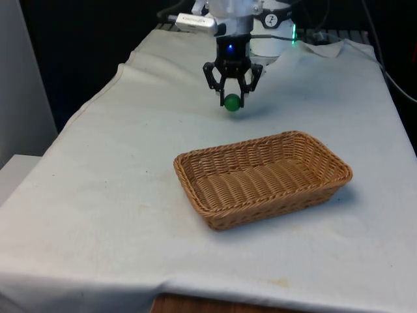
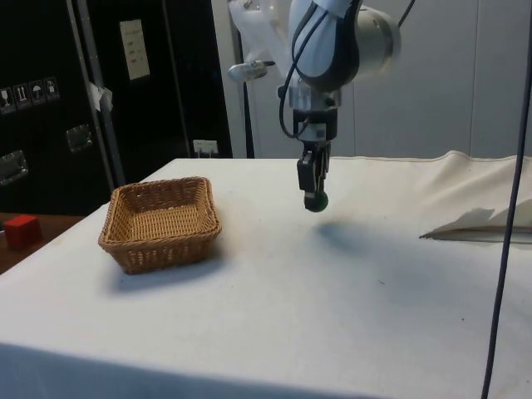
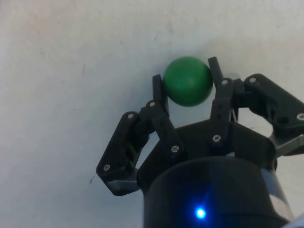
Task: Pick up the ball and place it into the basket.
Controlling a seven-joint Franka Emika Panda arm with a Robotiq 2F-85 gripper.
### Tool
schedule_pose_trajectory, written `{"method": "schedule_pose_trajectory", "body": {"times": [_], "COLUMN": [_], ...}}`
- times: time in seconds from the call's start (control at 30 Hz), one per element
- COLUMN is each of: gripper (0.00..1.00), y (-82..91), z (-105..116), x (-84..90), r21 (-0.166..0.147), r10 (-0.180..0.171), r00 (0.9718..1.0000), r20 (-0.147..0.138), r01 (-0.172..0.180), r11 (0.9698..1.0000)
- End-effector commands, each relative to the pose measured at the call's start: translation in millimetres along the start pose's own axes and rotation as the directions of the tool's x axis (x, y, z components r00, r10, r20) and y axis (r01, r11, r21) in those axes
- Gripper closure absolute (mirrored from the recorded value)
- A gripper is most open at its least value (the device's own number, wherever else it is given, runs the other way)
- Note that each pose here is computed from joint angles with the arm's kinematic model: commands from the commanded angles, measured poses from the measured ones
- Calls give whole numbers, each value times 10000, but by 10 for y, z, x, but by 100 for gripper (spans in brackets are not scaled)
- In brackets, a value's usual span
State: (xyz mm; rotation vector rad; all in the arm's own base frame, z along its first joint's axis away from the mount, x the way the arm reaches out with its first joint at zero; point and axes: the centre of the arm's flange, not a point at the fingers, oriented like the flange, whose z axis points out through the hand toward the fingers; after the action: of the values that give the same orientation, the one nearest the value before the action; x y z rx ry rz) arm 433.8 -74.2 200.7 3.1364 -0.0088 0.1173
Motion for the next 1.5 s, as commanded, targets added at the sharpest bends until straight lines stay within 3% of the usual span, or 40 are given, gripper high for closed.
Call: {"method": "schedule_pose_trajectory", "body": {"times": [0.0,0.47,0.5,0.77,0.8,1.07,1.37,1.4,1.47], "gripper": [100,100,100,100,100,100,100,100,100], "y": [27,-18,20,-29,2,-58,-97,-124,-126], "z": [-22,-259,-282,-390,-431,-539,-707,-738,-766], "x": [10,75,90,107,133,144,220,200,239], "r21": [-79,434,334,630,538,814,703,854,693], "r10": [28,51,62,12,17,-57,-209,-245,-255], "r00": [10000,9990,9994,9978,9982,9957,9949,9932,9944], "r20": [78,-441,-346,-656,-596,-926,-990,-1134,-1029], "r01": [-28,-32,-51,29,15,132,280,344,328], "r11": [10000,9991,9994,9980,9986,9966,9971,9958,9971]}}
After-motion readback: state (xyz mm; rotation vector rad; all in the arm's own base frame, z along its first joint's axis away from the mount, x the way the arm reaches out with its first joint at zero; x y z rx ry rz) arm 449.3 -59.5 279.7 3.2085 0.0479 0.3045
